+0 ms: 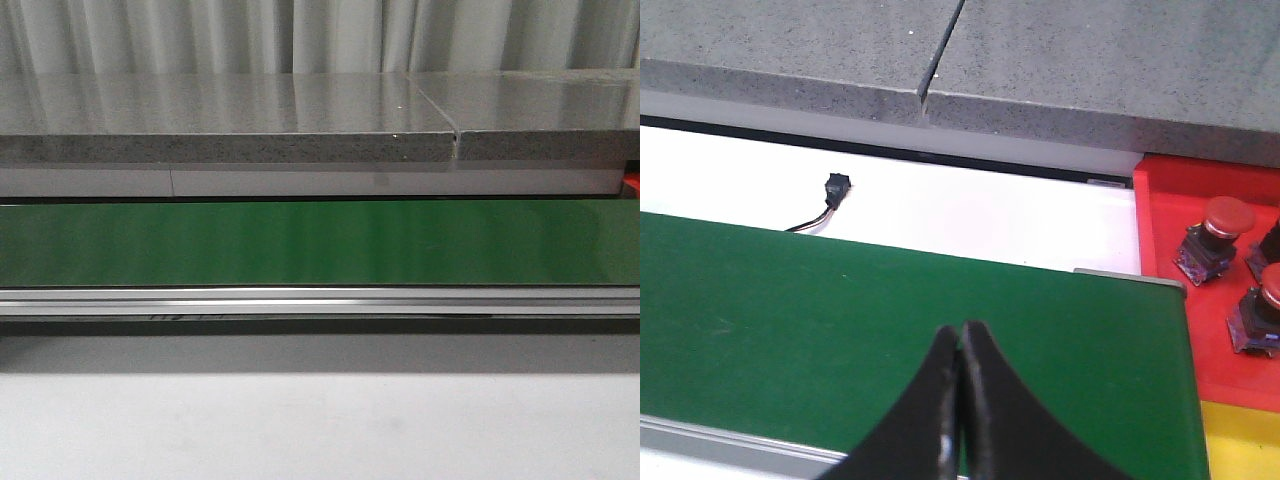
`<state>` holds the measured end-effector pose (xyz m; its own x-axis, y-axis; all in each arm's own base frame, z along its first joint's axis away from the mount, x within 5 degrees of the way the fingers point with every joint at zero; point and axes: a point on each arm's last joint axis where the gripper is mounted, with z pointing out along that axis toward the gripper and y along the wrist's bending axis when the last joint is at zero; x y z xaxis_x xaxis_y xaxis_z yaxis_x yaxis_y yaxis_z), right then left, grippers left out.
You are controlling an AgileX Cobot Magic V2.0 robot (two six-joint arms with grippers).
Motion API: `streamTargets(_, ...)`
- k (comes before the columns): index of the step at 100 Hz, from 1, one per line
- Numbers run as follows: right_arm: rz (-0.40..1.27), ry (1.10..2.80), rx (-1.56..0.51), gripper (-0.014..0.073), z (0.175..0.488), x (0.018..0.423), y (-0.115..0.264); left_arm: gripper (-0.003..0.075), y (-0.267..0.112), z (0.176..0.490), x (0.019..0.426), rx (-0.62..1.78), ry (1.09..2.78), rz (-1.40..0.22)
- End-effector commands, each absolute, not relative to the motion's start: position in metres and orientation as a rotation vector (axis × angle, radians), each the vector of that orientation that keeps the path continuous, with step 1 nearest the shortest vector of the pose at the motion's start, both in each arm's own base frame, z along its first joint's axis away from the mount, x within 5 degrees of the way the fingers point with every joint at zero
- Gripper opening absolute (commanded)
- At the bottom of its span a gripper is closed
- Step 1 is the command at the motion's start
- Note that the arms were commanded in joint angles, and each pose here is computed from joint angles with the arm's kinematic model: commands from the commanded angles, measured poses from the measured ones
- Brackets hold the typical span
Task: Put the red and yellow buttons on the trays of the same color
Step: 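Move the left gripper down to a red push button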
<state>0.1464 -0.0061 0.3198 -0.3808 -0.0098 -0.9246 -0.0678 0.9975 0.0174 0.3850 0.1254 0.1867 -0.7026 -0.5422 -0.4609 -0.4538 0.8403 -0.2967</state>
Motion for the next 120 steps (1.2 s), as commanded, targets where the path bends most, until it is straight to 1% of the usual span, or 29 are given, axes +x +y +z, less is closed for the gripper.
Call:
streamTargets(1, 0.029, 1.873, -0.031, -0.0119, 0.336, 0.147, -0.009, -0.0020, 0.125, 0.239, 0.383, -0.698, 2.317, -0.211)
streamTargets(16, 0.029, 1.873, -0.031, -0.0119, 0.336, 0.147, -0.009, -0.0019, 0.119, 0.280, 0.368, -0.654, 2.236, -0.205)
streamTargets(28, 0.029, 1.873, -0.031, -0.0119, 0.336, 0.147, -0.009, -0.0019, 0.109, 0.317, 0.348, -0.611, 2.192, -0.220)
streamTargets(38, 0.029, 1.873, -0.031, -0.0119, 0.336, 0.147, -0.009, -0.0019, 0.102, 0.335, 0.333, -0.582, 2.198, -0.239)
streamTargets(47, 0.029, 1.873, -0.031, -0.0119, 0.336, 0.147, -0.009, -0.0019, 0.094, 0.343, 0.324, -0.557, 2.221, -0.259)
streamTargets(59, 0.029, 1.873, -0.031, -0.0119, 0.336, 0.147, -0.009, -0.0019, 0.081, 0.340, 0.319, -0.494, 2.260, -0.268)
streamTargets(87, 0.028, 1.872, -0.030, -0.0119, 0.336, 0.147, -0.009, -0.0019, 0.053, 0.307, 0.319, -0.387, 2.339, -0.280)
streamTargets(120, 0.028, 1.871, -0.030, -0.0119, 0.336, 0.147, -0.009, -0.0019, 0.050, 0.282, 0.314, -0.373, 2.367, -0.248)
